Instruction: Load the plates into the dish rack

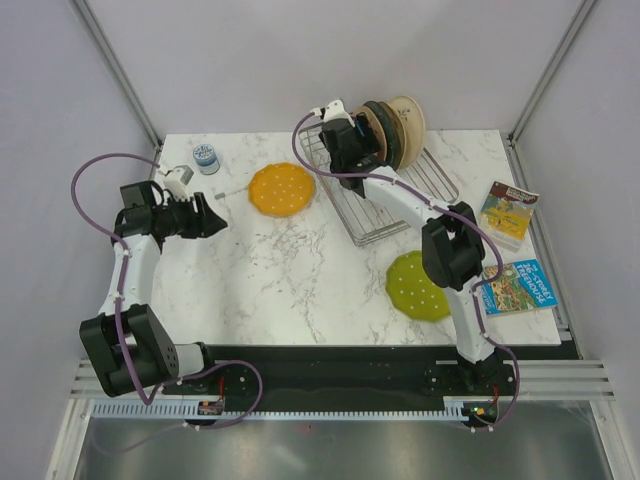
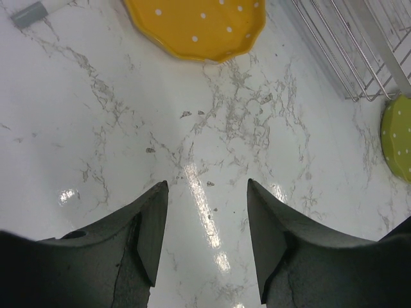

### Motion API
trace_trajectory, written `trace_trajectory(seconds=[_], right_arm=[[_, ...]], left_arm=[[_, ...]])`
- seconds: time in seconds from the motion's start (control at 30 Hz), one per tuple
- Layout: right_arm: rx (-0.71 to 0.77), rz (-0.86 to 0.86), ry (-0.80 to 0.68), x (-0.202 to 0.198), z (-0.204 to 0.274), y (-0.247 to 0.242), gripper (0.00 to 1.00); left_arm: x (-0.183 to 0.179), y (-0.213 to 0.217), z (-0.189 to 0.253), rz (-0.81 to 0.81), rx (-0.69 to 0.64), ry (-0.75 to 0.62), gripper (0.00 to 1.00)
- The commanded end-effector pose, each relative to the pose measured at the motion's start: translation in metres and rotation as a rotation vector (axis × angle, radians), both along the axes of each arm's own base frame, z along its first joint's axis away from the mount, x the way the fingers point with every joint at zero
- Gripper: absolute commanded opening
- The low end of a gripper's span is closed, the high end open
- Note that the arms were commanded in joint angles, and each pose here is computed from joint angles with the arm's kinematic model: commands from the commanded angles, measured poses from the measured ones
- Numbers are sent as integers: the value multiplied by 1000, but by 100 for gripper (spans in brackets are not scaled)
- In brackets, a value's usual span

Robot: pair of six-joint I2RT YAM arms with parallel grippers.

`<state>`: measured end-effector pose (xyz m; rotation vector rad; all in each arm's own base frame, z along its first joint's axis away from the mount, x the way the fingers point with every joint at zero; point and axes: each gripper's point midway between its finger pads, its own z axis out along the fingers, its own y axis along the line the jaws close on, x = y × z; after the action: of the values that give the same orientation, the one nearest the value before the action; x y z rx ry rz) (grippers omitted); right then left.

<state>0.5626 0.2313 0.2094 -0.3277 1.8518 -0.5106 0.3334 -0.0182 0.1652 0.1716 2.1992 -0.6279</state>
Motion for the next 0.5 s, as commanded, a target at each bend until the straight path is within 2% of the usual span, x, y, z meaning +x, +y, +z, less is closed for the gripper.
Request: trace_trajectory(seconds=[0.0, 0.07, 0.27, 0.33, 0.37, 0.4, 0.43, 0.47], right_arm=[[43, 9, -151, -27, 99, -5, 84], [56, 34, -186, -43, 125, 1, 91], [94, 181, -209, -95, 160, 37, 98], [69, 309, -113, -113, 134, 57, 98], [88, 355, -101, -127, 137, 63, 98], [89, 398, -29, -139, 120, 67, 98], [104, 548, 63, -153, 97, 87, 98], [109, 601, 126, -169, 88, 88, 98]], left_arm=[[7, -3, 16, 22, 1, -52, 60], [10, -3, 17, 36, 14, -59, 60], [19, 1, 13, 101, 57, -49, 62], [21, 0, 13, 112, 36, -35, 62], [21, -2, 13, 125, 14, -22, 62], [21, -5, 14, 133, -8, -13, 62], [22, -7, 16, 134, -21, -13, 62], [22, -8, 14, 140, -34, -1, 62]])
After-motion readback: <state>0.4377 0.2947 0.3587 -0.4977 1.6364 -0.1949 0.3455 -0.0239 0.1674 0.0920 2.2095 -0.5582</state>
